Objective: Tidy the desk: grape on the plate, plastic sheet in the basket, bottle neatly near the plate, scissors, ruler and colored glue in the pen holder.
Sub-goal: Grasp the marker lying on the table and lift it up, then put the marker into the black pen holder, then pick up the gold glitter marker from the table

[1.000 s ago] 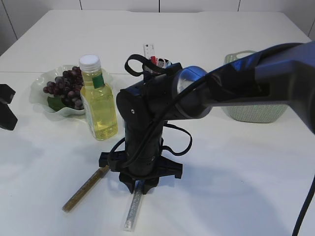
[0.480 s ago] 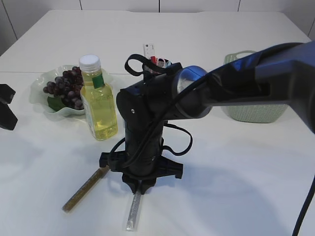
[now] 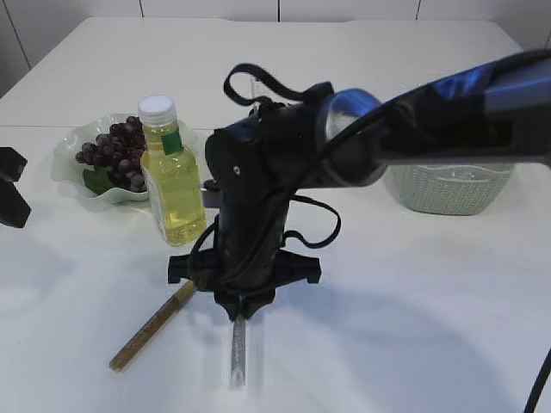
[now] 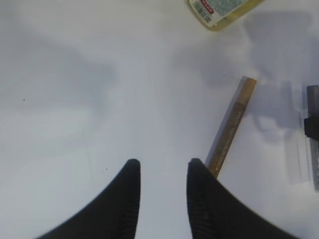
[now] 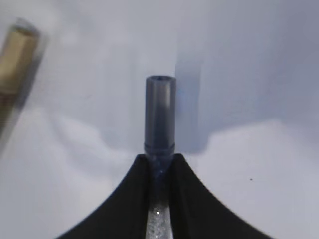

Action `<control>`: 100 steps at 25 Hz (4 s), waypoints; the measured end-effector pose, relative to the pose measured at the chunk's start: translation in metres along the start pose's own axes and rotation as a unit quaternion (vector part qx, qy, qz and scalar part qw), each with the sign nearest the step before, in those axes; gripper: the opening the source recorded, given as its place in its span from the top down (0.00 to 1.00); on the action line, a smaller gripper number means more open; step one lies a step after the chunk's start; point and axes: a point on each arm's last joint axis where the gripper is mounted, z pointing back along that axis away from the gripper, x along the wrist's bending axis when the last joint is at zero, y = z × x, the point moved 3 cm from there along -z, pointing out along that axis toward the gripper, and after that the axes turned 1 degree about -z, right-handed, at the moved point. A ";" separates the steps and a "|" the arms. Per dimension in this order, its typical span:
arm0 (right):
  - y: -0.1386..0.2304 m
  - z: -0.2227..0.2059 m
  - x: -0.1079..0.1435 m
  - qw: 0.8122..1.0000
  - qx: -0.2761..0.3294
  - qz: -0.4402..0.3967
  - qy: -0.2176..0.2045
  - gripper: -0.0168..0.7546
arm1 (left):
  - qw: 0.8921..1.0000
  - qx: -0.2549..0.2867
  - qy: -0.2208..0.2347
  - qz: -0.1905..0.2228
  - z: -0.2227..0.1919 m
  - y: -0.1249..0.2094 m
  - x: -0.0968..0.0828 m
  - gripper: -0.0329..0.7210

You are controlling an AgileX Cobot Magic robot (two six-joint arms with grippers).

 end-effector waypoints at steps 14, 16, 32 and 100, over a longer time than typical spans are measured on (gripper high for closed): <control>-0.055 0.095 -0.028 0.971 -0.114 0.138 -0.160 0.84 | 1.000 0.003 0.000 0.000 0.000 0.001 0.000 0.64; -0.066 0.100 -0.039 0.962 -0.121 0.145 -0.197 0.84 | 1.000 0.005 0.000 0.000 0.000 0.001 0.000 0.64; -0.148 0.171 -0.103 0.813 -0.415 0.225 -0.340 0.84 | 1.000 0.026 0.006 0.003 0.000 0.006 -0.001 0.64; -0.018 0.217 -0.175 0.979 -0.106 0.170 -0.021 0.48 | 0.995 0.045 0.035 -0.078 -0.003 0.014 -0.032 0.64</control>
